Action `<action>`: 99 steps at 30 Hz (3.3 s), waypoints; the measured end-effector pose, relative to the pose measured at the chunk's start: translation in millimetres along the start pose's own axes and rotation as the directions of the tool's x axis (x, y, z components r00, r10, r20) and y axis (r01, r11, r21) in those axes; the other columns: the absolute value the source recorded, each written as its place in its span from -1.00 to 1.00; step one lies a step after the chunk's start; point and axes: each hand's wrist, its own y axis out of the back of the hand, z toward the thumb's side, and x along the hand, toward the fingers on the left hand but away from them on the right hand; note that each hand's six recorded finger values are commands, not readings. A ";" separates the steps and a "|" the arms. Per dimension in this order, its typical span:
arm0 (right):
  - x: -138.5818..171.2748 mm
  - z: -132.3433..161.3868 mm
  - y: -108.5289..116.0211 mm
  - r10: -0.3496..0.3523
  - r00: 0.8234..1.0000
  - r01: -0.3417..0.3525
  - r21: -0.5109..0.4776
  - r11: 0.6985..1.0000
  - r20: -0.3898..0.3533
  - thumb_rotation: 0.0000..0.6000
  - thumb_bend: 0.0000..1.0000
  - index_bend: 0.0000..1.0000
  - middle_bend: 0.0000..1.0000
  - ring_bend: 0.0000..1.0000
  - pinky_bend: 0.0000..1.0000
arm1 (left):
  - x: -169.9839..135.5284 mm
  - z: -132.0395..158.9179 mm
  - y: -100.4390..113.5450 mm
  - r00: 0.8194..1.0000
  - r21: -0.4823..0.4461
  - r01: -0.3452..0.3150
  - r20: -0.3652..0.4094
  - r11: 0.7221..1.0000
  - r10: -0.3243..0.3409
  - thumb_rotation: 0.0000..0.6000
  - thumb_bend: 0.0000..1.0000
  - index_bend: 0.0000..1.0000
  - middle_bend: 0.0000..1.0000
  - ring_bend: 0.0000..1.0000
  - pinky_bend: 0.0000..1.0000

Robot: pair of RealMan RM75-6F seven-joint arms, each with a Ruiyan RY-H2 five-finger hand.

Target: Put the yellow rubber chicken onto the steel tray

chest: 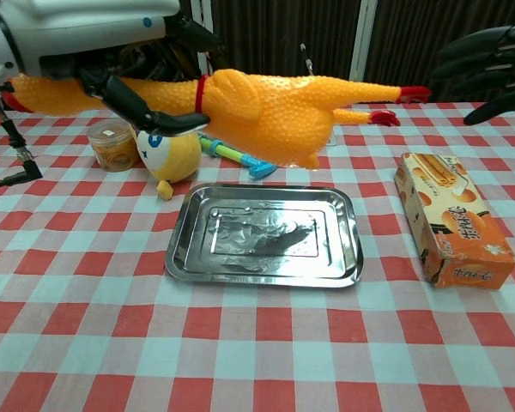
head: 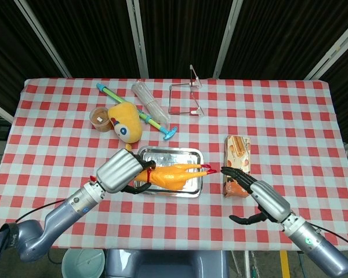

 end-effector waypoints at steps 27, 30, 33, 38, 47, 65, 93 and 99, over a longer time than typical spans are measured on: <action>-66.2 -10.5 -28.9 0.019 0.999 -0.013 -0.114 0.993 0.050 1.00 -0.48 -1.00 -0.97 -1.00 -0.89 | 62.0 62.1 -10.5 0.992 -0.146 0.129 0.022 0.981 -0.127 1.00 0.55 0.24 0.46 0.34 0.57; -67.4 -18.1 -20.7 -0.016 0.997 0.023 -0.105 0.994 0.070 1.00 -0.48 -1.00 -0.98 -1.00 -0.91 | 61.0 61.4 -11.2 0.992 -0.144 0.130 0.014 0.981 -0.129 1.00 0.55 0.24 0.46 0.34 0.57; -66.0 -25.5 -12.6 -0.052 0.995 0.059 -0.085 0.995 0.084 1.00 -0.48 -1.00 -0.99 -1.00 -0.94 | 58.6 58.4 -12.2 0.991 -0.133 0.131 0.004 0.982 -0.132 1.00 0.55 0.24 0.46 0.34 0.57; -62.4 -32.7 -4.3 -0.091 0.991 0.097 -0.066 0.993 0.093 1.00 -0.48 -1.00 -1.00 -1.00 -0.97 | 57.1 54.5 -11.2 0.992 -0.123 0.123 -0.010 0.985 -0.125 1.00 0.55 0.24 0.46 0.34 0.57; -56.0 -35.1 -1.7 -0.089 0.992 0.091 -0.027 0.995 0.089 1.00 -0.82 -1.00 -1.00 -1.00 -0.98 | 60.8 57.6 -7.1 0.995 -0.124 0.099 -0.004 0.987 -0.100 1.00 0.55 0.24 0.46 0.34 0.57; -58.2 -45.5 -7.2 -0.103 0.988 0.104 0.002 0.995 0.119 1.00 -0.85 -1.00 -1.00 -1.00 -0.98 | 68.3 64.8 -5.1 0.995 -0.135 0.096 -0.001 0.986 -0.097 1.00 0.55 0.24 0.46 0.35 0.57; -69.3 -50.7 -19.2 -0.070 0.986 0.074 -0.022 0.997 0.149 1.00 0.45 -0.05 -0.17 -0.25 -0.15 | 72.8 69.0 -11.1 0.994 -0.125 0.109 -0.001 0.986 -0.109 1.00 0.54 0.24 0.46 0.34 0.57; -69.5 -49.3 -19.6 -0.077 0.987 0.080 -0.020 0.997 0.141 1.00 0.97 0.23 0.04 -0.02 0.07 | 74.3 68.4 -14.6 0.994 -0.112 0.109 -0.005 0.988 -0.110 1.00 0.54 0.24 0.46 0.35 0.57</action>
